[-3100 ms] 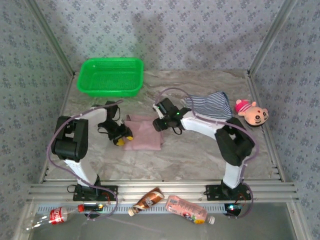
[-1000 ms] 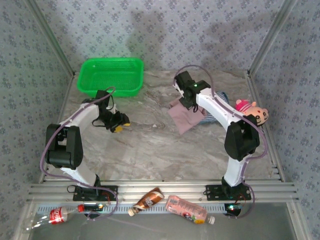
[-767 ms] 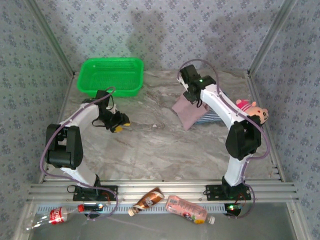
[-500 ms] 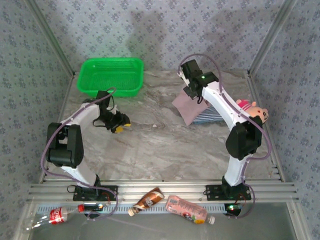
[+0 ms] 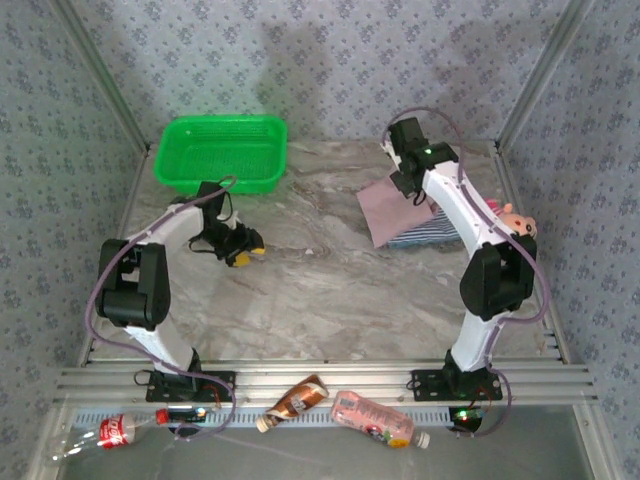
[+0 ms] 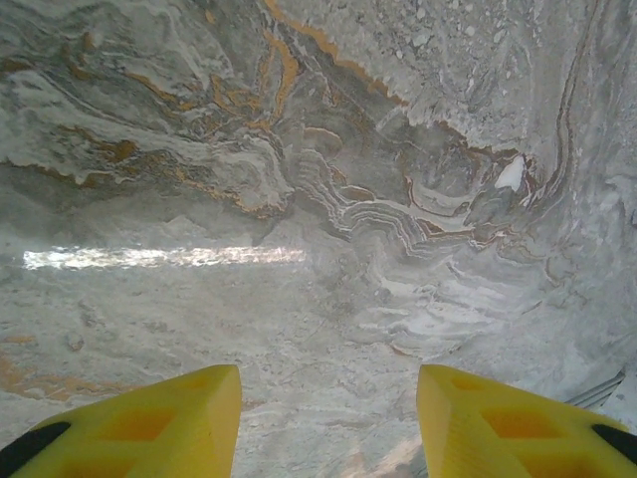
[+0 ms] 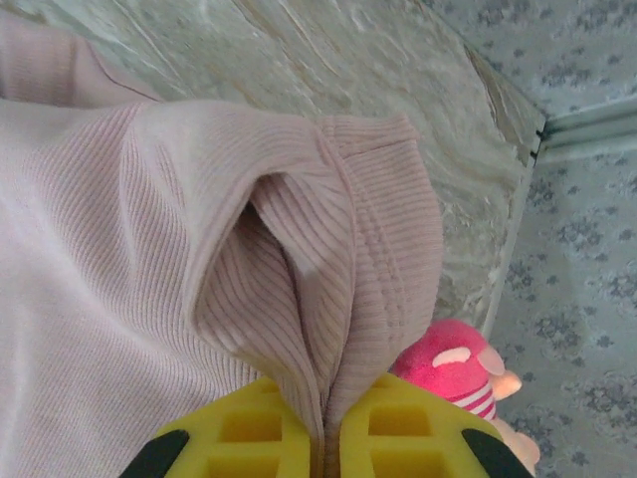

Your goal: Fold and stack the tank tops

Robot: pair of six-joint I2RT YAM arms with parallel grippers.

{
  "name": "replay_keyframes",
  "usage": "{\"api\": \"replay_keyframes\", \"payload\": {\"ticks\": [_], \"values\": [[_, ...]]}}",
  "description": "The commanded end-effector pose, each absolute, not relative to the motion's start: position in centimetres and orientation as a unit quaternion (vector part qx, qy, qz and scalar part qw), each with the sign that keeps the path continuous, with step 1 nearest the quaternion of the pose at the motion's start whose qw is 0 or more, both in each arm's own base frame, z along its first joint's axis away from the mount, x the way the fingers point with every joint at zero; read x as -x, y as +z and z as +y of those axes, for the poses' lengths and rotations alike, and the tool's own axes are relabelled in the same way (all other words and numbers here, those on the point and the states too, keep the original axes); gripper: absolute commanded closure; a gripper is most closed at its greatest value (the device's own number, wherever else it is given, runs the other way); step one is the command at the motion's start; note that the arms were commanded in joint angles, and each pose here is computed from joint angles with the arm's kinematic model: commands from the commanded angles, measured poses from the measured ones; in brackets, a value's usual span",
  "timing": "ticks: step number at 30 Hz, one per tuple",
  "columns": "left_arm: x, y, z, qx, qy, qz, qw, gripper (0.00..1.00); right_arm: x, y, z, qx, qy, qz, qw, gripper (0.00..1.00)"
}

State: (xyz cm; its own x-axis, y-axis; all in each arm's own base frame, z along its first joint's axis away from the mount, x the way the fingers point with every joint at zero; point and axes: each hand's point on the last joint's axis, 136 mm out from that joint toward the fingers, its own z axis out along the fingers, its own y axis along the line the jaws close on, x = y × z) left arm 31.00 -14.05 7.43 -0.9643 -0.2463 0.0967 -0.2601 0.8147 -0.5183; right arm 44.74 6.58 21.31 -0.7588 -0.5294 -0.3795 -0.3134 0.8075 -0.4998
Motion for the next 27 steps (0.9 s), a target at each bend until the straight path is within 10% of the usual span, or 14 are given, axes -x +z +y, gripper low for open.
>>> {"api": "replay_keyframes", "payload": {"ticks": [1,13,18,27], "values": [[-31.2,7.9,-14.7,-0.118,0.283,-0.952,0.016,0.50,-44.9,20.4,4.4,0.208,-0.196,0.922,0.262,0.96],[-31.2,7.6,-15.4,-0.108,0.274,-0.955,0.026,0.50,-46.6,12.0,-1.7,0.148,-0.164,0.946,0.239,0.83],[-31.2,8.4,-15.0,-0.098,0.255,-0.962,0.016,0.50,-47.5,12.1,-2.8,0.134,-0.162,0.946,0.246,0.55],[-30.2,12.4,-9.8,-0.077,0.173,-0.978,-0.092,0.33,-45.5,18.9,0.4,0.088,-0.060,0.931,0.349,0.35]]}}
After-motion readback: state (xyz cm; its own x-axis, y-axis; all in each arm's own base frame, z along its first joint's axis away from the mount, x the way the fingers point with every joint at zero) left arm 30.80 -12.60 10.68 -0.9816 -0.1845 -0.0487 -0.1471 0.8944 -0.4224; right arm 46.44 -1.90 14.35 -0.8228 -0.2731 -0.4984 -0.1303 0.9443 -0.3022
